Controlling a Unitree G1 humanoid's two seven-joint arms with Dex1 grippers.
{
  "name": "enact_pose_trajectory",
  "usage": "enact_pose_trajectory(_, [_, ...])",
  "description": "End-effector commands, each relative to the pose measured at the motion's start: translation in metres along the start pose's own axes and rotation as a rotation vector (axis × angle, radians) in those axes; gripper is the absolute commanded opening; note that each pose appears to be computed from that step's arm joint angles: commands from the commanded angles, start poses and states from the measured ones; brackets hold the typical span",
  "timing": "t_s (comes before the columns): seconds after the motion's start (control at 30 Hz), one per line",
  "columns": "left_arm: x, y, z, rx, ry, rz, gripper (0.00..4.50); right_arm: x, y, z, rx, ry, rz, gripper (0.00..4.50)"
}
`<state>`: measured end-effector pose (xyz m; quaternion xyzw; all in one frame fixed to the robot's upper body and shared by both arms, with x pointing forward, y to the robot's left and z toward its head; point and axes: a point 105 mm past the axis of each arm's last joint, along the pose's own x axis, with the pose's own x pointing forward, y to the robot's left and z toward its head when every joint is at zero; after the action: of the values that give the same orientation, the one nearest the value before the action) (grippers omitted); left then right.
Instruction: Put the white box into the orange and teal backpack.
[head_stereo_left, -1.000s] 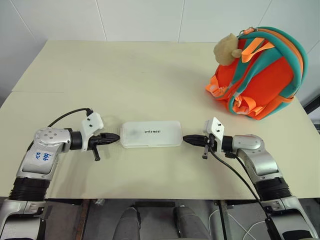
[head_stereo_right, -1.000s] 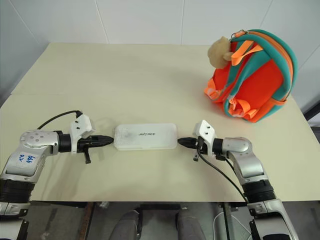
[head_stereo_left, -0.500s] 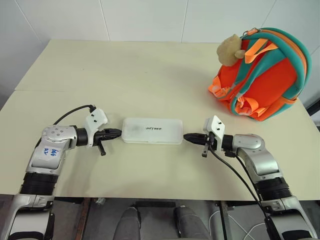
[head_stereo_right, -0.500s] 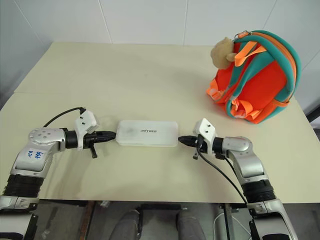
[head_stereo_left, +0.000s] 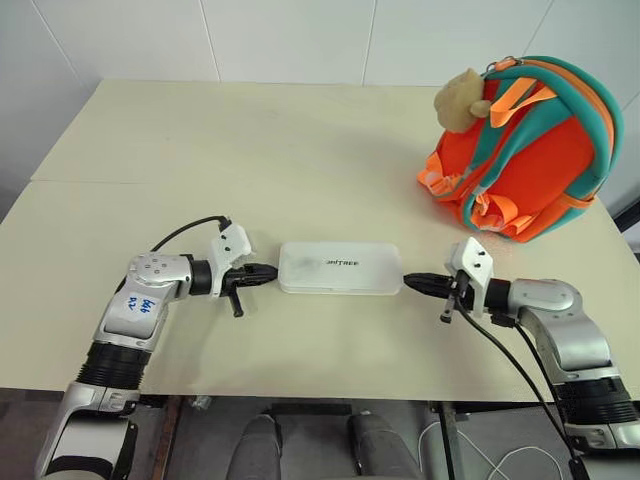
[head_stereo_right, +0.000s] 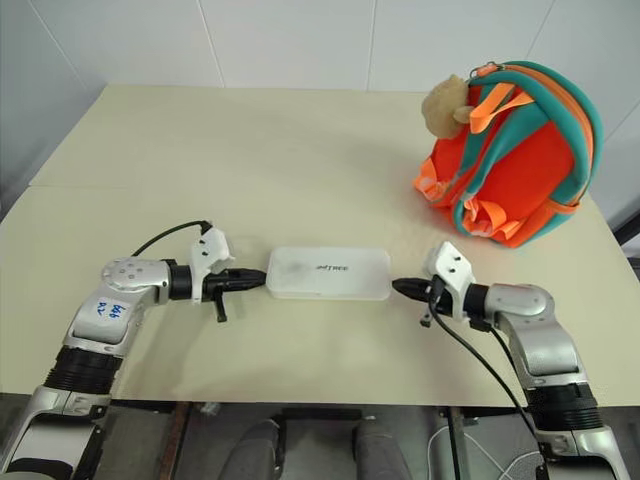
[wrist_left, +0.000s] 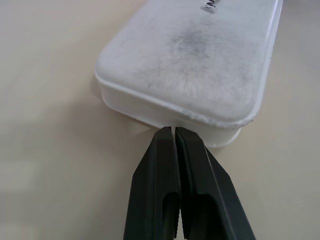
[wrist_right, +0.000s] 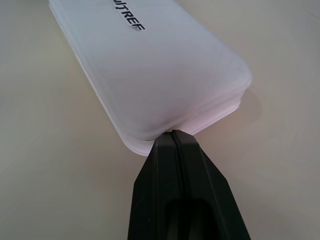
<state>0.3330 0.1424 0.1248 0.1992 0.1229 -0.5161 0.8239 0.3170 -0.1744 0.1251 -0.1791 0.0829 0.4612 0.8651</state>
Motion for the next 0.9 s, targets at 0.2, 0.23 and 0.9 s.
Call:
enact_pose_trajectory(0.2, [-0.007, -0.002, 0.0, 0.007, 0.016, -0.007, 0.72, -0.004, 0.001, 0.013, 0.013, -0.047, 0.016, 0.58])
enact_pose_trajectory(0.23, [-0.011, -0.002, -0.002, 0.0, 0.025, -0.01, 1.01, -0.005, 0.0, 0.014, 0.014, -0.044, 0.016, 0.88])
enact_pose_trajectory(0.9, [-0.049, 0.013, -0.004, -0.203, -0.042, 0.009, 4.49, -0.034, -0.02, 0.026, -0.024, -0.031, -0.011, 4.31])
